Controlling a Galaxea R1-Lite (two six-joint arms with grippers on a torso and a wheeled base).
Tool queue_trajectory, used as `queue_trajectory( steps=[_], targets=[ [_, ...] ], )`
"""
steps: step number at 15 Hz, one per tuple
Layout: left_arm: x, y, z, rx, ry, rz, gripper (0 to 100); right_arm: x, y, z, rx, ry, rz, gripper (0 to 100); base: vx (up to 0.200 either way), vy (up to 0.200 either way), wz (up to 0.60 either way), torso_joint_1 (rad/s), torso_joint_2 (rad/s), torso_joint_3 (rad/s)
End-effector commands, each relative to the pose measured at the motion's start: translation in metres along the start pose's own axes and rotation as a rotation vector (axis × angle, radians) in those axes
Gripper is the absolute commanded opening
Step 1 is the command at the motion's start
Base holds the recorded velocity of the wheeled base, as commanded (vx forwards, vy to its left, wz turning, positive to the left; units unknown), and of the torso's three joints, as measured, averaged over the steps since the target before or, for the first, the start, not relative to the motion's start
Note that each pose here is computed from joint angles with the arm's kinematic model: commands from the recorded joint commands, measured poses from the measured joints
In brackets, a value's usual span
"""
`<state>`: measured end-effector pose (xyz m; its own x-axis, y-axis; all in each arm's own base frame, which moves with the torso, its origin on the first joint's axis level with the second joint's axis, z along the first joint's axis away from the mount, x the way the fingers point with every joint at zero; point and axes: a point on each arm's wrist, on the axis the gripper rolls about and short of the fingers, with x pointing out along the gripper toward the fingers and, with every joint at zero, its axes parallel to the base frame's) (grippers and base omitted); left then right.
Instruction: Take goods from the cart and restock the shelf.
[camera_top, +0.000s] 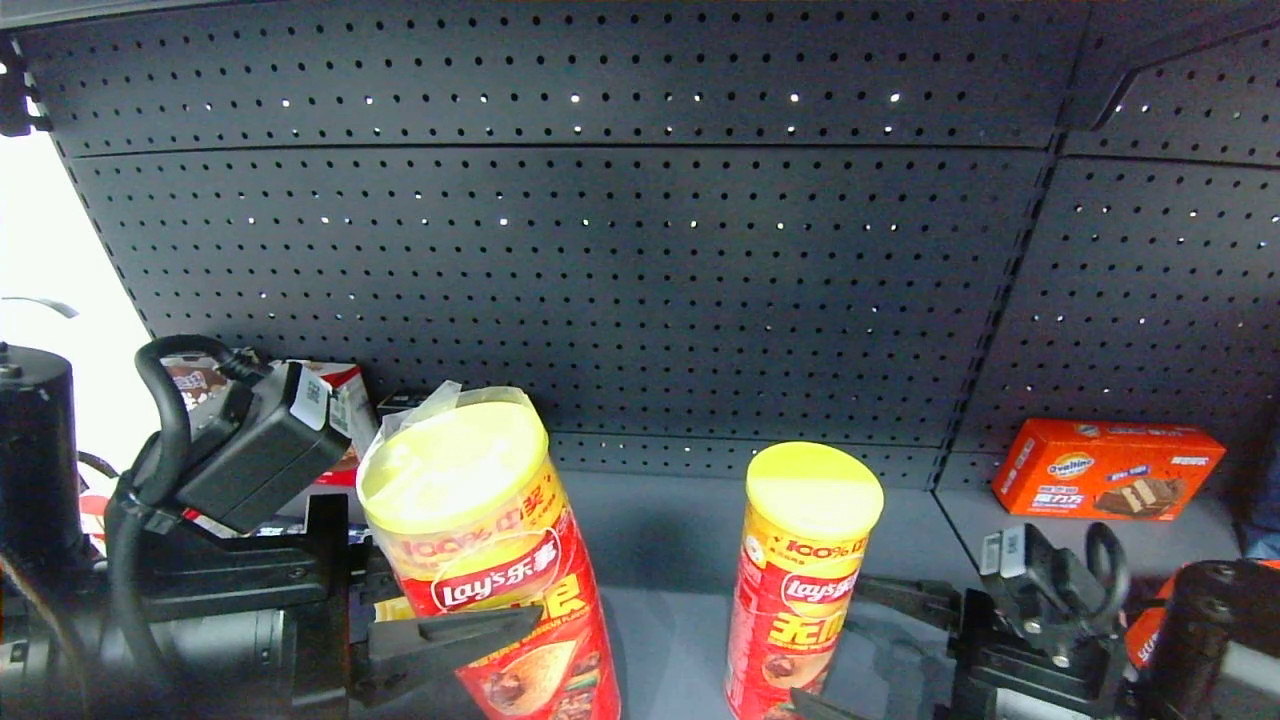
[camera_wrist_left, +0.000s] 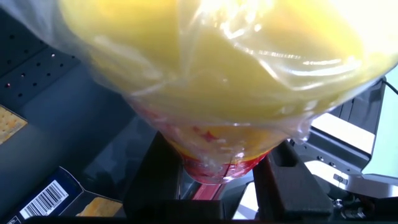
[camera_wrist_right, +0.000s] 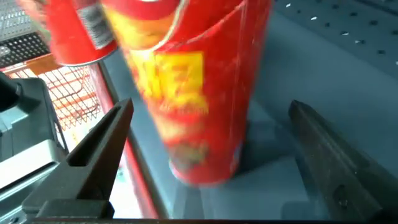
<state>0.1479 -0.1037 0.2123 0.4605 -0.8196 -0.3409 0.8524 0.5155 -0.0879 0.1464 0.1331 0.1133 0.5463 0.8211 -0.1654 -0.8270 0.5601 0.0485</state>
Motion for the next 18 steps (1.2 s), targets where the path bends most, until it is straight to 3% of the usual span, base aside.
queue_trajectory(
  steps=[1,4,7,10,11,12,18],
  targets=[
    [0.0,0.0,-0.001,-0.001,0.003,0.0,0,-0.041,0.01,0.004,-0.031,-0.065,-0.049,100,0.0,0.0,0.0,0.0,0.0,0.0],
    [0.0,0.0,-0.004,-0.006,0.011,-0.001,0,-0.063,0.009,0.011,-0.03,-0.1,-0.279,100,0.0,0.0,0.0,0.0,0.0,0.0],
    [0.0,0.0,-0.003,-0.004,0.008,-0.001,0,-0.089,0.012,0.005,-0.017,-0.041,-0.44,100,0.0,0.0,0.0,0.0,0.0,0.0],
    [0.0,0.0,-0.003,-0.004,0.008,-0.001,0,-0.106,0.004,0.025,-0.006,-0.135,-0.631,100,0.0,0.0,0.0,0.0,0.0,0.0],
    [0.0,0.0,-0.003,-0.004,0.008,-0.001,0,-0.106,0.004,0.025,-0.006,-0.135,-0.631,100,0.0,0.0,0.0,0.0,0.0,0.0],
    [0.0,0.0,-0.003,-0.004,0.007,0.001,0,-0.12,-0.002,0.028,0.0,-0.187,-0.744,100,0.0,0.0,0.0,0.0,0.0,0.0],
    [0.0,0.0,-0.003,-0.003,0.006,-0.001,0,-0.155,0.009,0.018,-0.022,-0.247,-0.932,100,0.0,0.0,0.0,0.0,0.0,0.0]
  ],
)
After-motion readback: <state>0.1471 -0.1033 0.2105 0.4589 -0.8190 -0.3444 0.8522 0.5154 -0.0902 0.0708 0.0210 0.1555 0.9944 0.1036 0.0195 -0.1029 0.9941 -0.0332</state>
